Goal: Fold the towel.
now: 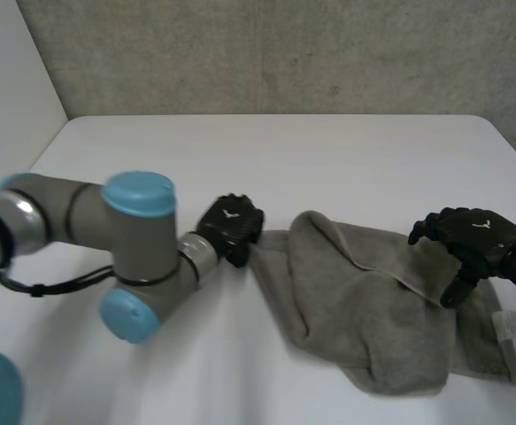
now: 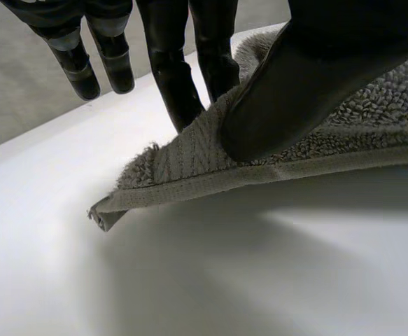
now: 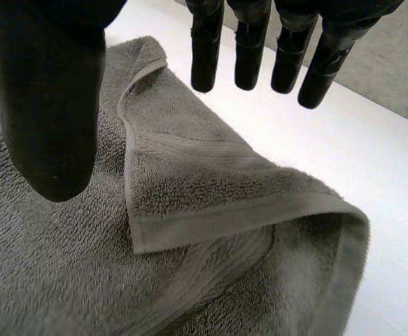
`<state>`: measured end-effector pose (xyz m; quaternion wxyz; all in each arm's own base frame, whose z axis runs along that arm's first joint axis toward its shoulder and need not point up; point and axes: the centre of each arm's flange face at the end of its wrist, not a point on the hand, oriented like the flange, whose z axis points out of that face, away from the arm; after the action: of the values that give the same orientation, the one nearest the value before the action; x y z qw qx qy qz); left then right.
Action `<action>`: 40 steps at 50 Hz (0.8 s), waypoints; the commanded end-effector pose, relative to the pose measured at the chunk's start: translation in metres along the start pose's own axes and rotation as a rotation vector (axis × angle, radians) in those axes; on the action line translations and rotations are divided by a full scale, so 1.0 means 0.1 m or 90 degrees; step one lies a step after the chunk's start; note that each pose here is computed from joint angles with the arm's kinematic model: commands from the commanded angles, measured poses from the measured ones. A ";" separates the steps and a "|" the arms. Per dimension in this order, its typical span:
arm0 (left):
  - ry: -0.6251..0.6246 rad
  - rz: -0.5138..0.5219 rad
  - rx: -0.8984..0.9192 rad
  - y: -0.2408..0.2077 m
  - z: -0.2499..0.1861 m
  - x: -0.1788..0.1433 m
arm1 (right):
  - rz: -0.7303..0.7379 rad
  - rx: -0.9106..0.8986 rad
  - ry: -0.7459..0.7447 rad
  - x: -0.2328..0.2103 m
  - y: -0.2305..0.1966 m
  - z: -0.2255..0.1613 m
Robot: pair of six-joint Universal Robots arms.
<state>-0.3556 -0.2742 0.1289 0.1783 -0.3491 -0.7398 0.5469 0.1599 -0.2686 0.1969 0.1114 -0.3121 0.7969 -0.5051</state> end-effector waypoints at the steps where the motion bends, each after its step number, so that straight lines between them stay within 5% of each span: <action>1: -0.068 -0.025 -0.019 -0.08 -0.37 -0.44 | 0.008 0.010 -0.032 -0.18 -0.06 0.00; 10: -0.144 -0.035 -0.071 0.08 -0.89 -0.92 | -0.009 0.031 -0.089 -0.57 -0.14 0.02; 27: -0.097 0.004 -0.119 0.31 -1.07 -0.78 | -0.046 0.086 -0.143 -1.43 -0.29 0.44; 40: -0.110 -0.018 -0.086 0.16 -1.13 -0.79 | -0.086 0.047 -0.099 -1.48 -0.06 1.01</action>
<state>-0.2228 -0.2513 0.1535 0.0884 -0.3179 -0.7932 0.5118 0.3249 -0.2412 0.1494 0.1711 -0.3952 0.7418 -0.5141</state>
